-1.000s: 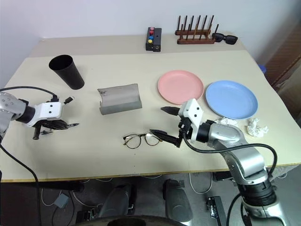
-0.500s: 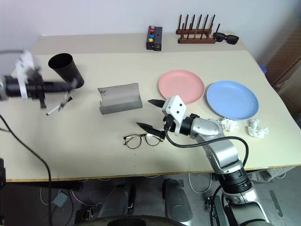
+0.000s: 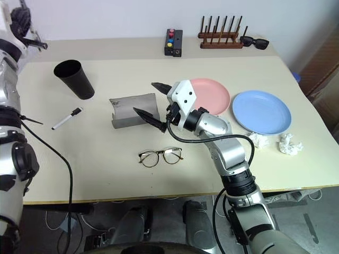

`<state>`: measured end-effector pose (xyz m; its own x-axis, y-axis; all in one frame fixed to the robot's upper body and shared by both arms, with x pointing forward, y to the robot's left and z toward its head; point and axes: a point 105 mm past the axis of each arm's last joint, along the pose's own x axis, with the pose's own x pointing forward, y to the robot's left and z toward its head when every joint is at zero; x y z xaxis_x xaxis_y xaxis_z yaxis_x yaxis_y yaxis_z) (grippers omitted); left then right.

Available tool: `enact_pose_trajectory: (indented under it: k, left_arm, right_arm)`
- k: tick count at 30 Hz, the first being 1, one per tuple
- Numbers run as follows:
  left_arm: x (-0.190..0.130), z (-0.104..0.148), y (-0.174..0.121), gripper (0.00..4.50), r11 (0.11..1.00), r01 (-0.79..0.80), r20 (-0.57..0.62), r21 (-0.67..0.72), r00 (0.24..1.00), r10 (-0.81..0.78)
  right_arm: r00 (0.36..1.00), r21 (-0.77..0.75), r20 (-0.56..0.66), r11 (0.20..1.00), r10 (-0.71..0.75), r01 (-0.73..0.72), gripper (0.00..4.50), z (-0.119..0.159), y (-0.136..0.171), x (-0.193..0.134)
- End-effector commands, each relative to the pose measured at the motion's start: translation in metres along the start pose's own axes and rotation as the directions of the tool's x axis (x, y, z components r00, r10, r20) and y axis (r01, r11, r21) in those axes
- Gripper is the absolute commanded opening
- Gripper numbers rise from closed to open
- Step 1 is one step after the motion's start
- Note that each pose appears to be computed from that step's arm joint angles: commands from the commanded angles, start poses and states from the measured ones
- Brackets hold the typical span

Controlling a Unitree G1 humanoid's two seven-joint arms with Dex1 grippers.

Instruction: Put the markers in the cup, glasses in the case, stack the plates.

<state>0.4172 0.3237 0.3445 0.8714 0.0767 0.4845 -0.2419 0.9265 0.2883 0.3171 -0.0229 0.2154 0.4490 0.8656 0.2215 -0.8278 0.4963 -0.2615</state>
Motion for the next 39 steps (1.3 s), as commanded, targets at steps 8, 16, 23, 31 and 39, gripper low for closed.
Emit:
enact_pose_trajectory:
  k: [8, 16, 23, 31, 39]
  left_arm:
    - [0.001, -0.019, -0.020, 0.03, 0.986, -0.042, 0.009, -0.160, 0.999, 0.044]
    - [-0.009, -0.043, -0.033, 0.03, 0.976, -0.040, -0.037, -0.215, 0.999, 0.033]
    - [-0.019, -0.062, -0.034, 0.03, 0.975, -0.061, -0.083, -0.212, 0.996, 0.045]
    - [-0.026, -0.073, -0.039, 0.03, 0.973, -0.054, -0.107, -0.224, 0.994, 0.030]
    - [-0.027, -0.076, -0.041, 3.85, 0.972, -0.058, -0.115, -0.227, 0.993, 0.032]
  right_arm:
    - [0.992, 0.005, 0.121, 1.000, 0.018, -0.019, 4.50, 0.023, 0.015, 0.008]
    - [0.993, 0.008, 0.121, 1.000, 0.011, -0.012, 4.50, 0.023, 0.015, 0.006]
    - [0.992, 0.004, 0.125, 1.000, 0.006, -0.006, 4.50, 0.025, 0.013, 0.006]
    - [0.992, 0.005, 0.122, 1.000, 0.011, -0.012, 4.50, 0.023, 0.014, 0.006]
    - [0.993, 0.004, 0.120, 1.000, 0.012, -0.012, 4.50, 0.023, 0.013, 0.005]
